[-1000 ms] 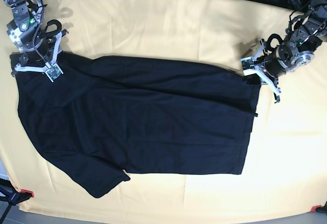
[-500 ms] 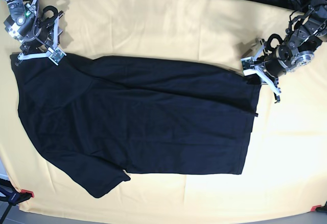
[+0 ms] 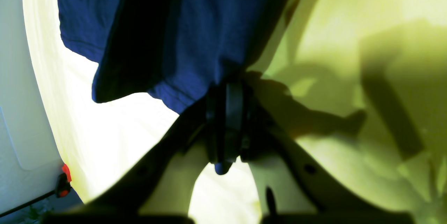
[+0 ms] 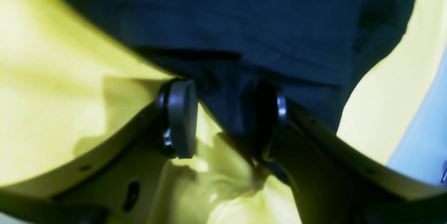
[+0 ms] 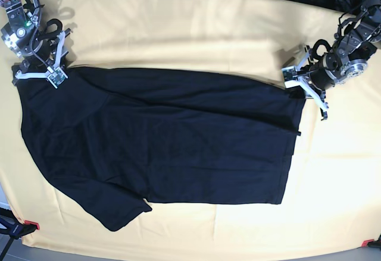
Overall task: Fold the T-shirt properly
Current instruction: 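Hold the shirt edge with both grippers and drag it toward the robot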
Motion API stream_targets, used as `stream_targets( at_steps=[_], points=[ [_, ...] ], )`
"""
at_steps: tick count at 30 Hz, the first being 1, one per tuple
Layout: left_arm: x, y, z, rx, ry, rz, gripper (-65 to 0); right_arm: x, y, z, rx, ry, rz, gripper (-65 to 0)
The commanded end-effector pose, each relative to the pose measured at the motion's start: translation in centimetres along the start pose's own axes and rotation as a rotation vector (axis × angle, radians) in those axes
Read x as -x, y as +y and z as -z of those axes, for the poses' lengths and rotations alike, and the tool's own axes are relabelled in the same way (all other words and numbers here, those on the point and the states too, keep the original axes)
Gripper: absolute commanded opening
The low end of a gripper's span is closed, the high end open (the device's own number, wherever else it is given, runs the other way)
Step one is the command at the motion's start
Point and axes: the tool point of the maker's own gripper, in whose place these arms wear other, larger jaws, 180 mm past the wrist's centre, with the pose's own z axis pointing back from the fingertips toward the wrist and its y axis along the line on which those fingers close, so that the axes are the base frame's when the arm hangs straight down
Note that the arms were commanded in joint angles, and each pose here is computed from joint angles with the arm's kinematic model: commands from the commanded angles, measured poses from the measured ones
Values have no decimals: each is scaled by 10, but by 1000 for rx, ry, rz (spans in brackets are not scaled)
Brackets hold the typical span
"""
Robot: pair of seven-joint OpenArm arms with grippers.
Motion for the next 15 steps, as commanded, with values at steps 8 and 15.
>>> stream_targets(
  at_steps=[8, 15],
  points=[
    [1, 14, -6, -36, -1, 18, -650, 10, -21, 0, 64, 58, -13, -461],
    [-5, 17, -11, -41, -15, 35, -650, 11, -29, -1, 109, 66, 6, -650]
  ],
)
